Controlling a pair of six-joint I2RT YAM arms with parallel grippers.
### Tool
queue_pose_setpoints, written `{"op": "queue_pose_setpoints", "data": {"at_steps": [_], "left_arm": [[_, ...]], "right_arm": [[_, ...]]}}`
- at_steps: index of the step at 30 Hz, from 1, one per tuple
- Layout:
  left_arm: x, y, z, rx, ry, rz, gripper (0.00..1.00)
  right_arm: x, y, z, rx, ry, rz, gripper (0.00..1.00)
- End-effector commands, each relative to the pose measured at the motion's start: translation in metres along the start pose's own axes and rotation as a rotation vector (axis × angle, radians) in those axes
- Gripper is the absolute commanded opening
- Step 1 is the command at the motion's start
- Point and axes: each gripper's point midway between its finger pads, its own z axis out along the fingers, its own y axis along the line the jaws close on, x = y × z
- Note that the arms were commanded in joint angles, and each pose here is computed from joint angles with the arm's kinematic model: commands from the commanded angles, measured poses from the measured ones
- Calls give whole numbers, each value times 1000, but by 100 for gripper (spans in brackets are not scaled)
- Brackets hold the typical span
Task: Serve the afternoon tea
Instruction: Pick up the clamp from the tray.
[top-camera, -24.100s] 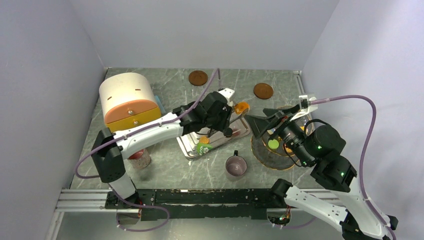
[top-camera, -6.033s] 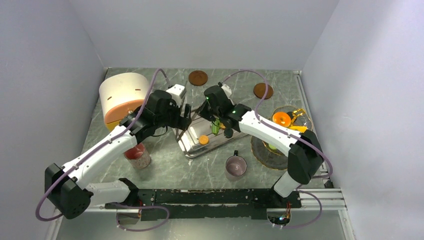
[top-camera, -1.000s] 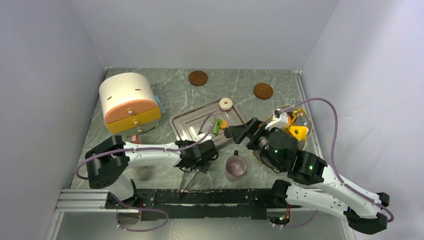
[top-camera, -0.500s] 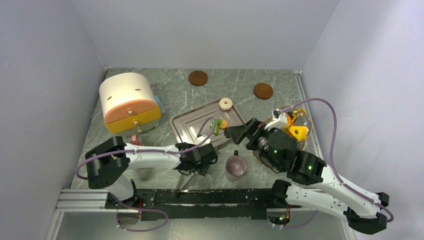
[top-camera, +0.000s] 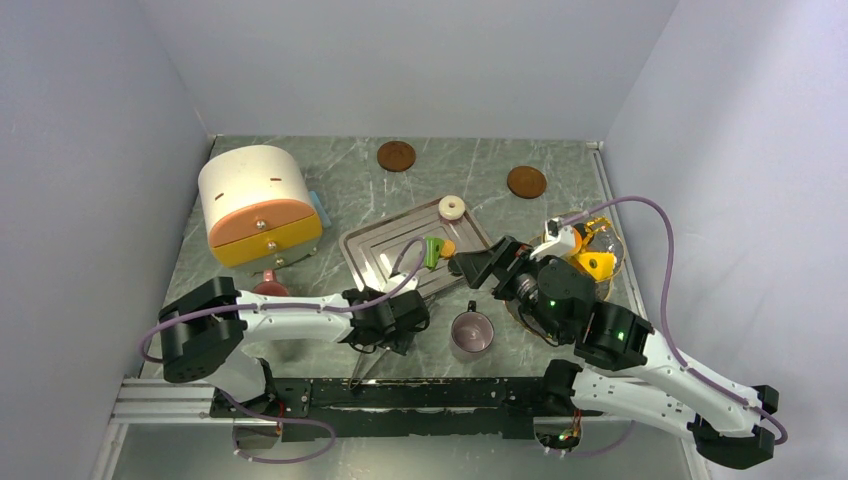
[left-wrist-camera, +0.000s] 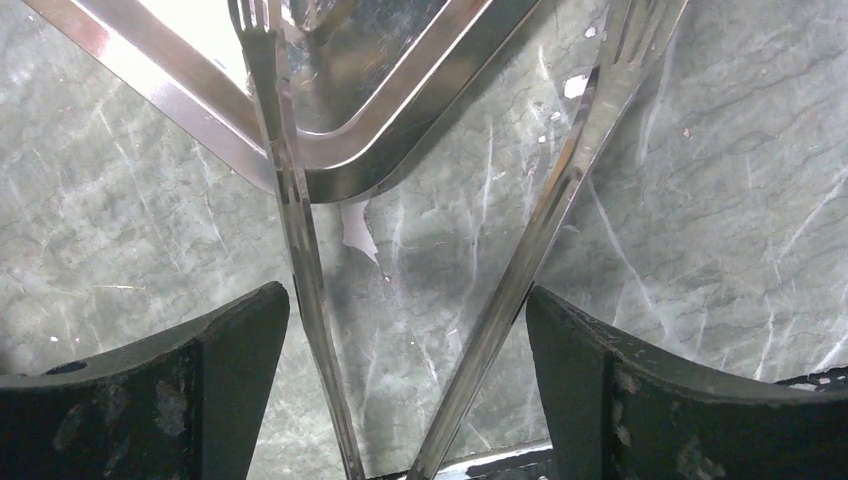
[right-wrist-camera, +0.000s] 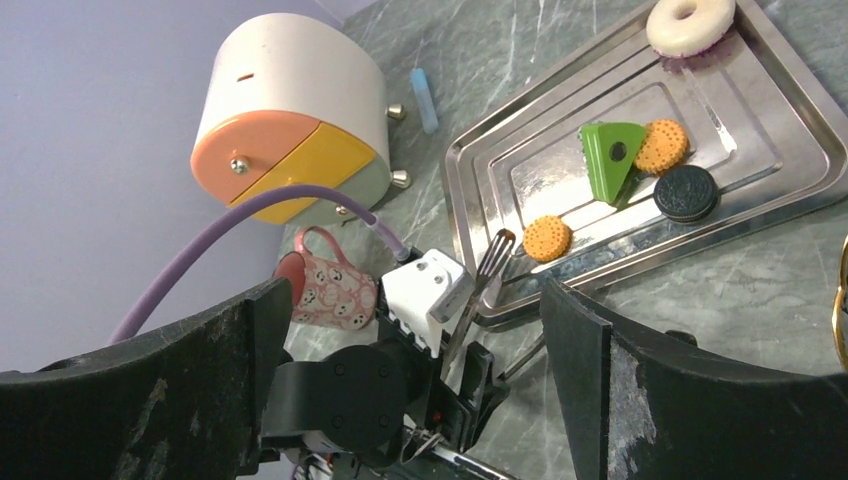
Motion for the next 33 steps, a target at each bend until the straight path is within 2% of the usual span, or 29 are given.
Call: {"op": "queue_pose_setpoints", "data": {"at_steps": [1,8,12,23,33], "left_arm": [[-3,-4,5,0,-19,14,93],[5,-3,12,-6,2,14,87],[2,-4,7,-2,-1,10,80],[-18,1,-24,-8,-25,31,66],[-37,4,-68,49,-44,58,63]], "right_arm": [[-2,4,1,-14,-12,14,98],[-4,3,-2,-17,-16,22,98],[-4,2,-3,-16,-20,25,98],[-6,2,-5,-20,-23,31,98],[-8,4,-6,-25,-23,31,98]]}}
